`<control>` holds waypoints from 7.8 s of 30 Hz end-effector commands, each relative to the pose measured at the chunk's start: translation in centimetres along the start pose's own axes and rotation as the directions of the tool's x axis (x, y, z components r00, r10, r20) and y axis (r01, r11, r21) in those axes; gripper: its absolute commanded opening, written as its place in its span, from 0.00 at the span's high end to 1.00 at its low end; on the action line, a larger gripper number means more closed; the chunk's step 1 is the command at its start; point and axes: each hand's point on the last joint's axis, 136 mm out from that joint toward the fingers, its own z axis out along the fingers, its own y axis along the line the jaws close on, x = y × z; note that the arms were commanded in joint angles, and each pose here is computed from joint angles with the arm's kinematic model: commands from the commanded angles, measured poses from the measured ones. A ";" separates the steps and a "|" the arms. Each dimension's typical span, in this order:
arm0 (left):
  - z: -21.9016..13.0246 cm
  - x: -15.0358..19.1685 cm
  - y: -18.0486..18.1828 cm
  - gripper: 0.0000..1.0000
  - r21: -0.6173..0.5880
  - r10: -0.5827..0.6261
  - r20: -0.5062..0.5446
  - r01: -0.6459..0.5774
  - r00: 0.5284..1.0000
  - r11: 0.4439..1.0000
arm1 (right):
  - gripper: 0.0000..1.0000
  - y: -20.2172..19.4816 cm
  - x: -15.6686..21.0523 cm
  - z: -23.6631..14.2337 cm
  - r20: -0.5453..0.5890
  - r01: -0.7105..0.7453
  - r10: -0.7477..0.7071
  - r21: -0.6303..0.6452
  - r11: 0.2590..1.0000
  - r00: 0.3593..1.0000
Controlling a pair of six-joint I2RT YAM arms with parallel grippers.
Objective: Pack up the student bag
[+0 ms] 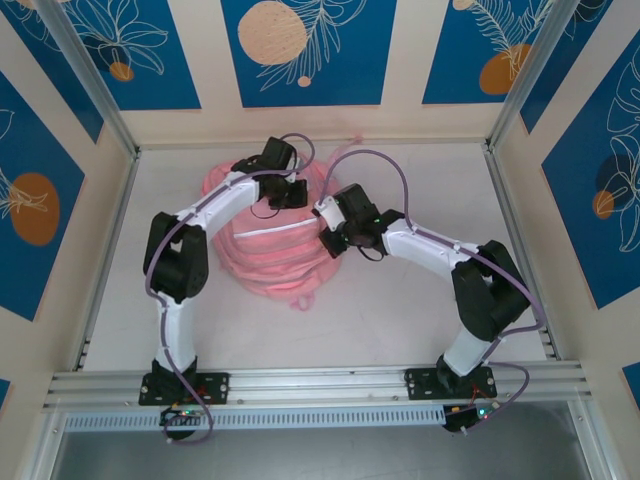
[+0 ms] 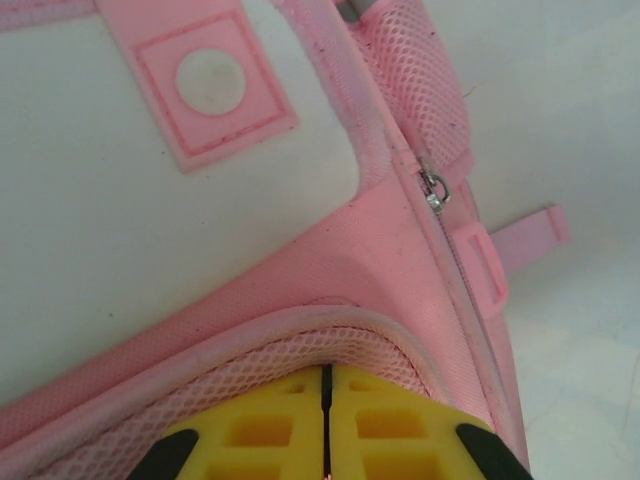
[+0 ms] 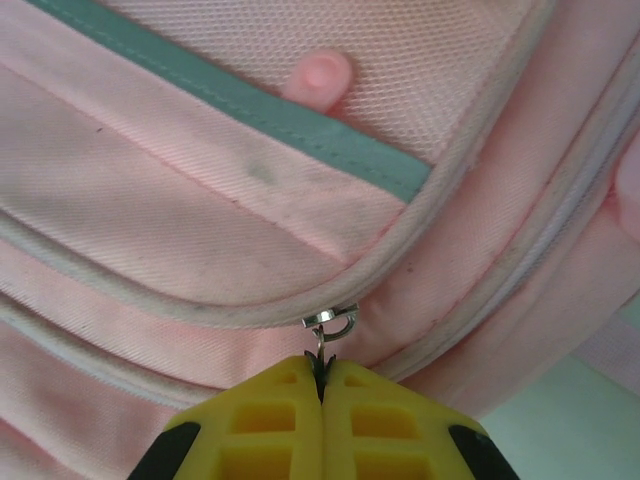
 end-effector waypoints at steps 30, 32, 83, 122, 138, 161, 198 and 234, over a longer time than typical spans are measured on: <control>-8.8 -1.5 -1.4 0.55 0.015 -0.068 0.147 0.066 0.987 0.998 | 0.39 4.0 0.4 -5.4 0.092 -0.562 0.594 -0.233 0.793 0.800; -9.9 -0.2 -1.0 0.52 0.003 -0.073 0.158 0.073 0.985 0.997 | 0.38 2.7 0.7 -5.6 0.060 -0.658 0.682 -0.211 0.723 0.729; -4.6 13.3 -1.8 0.83 -0.230 -0.085 0.132 0.114 0.988 0.967 | 0.76 0.7 -3.3 -0.1 -0.177 -0.802 0.783 -0.105 0.588 0.597; -11.6 16.1 1.8 1.00 -0.133 0.167 0.033 -0.162 0.985 0.978 | 0.45 5.6 -3.8 -0.9 -0.206 -0.838 0.812 -0.105 0.536 0.545; -13.4 18.5 7.1 1.00 -0.380 0.193 -0.103 -0.218 0.976 0.899 | 0.95 -0.7 -2.8 -0.9 -0.040 -0.817 0.823 0.110 0.567 0.566; -13.6 10.1 10.9 1.00 -0.457 0.314 0.064 -0.252 0.947 0.853 | 0.98 -7.7 -3.6 -5.0 -0.025 -0.637 0.636 -0.030 0.771 0.771; -21.0 9.6 7.6 0.03 -0.267 0.073 0.295 0.009 0.953 0.964 | 0.17 -20.3 28.5 -16.4 0.398 -0.843 0.915 0.469 -0.264 -0.065; -16.6 9.5 3.6 0.02 -0.080 0.104 0.168 -0.092 0.980 0.993 | 0.37 -8.8 19.5 -10.7 0.139 -0.940 0.990 0.340 -0.029 0.019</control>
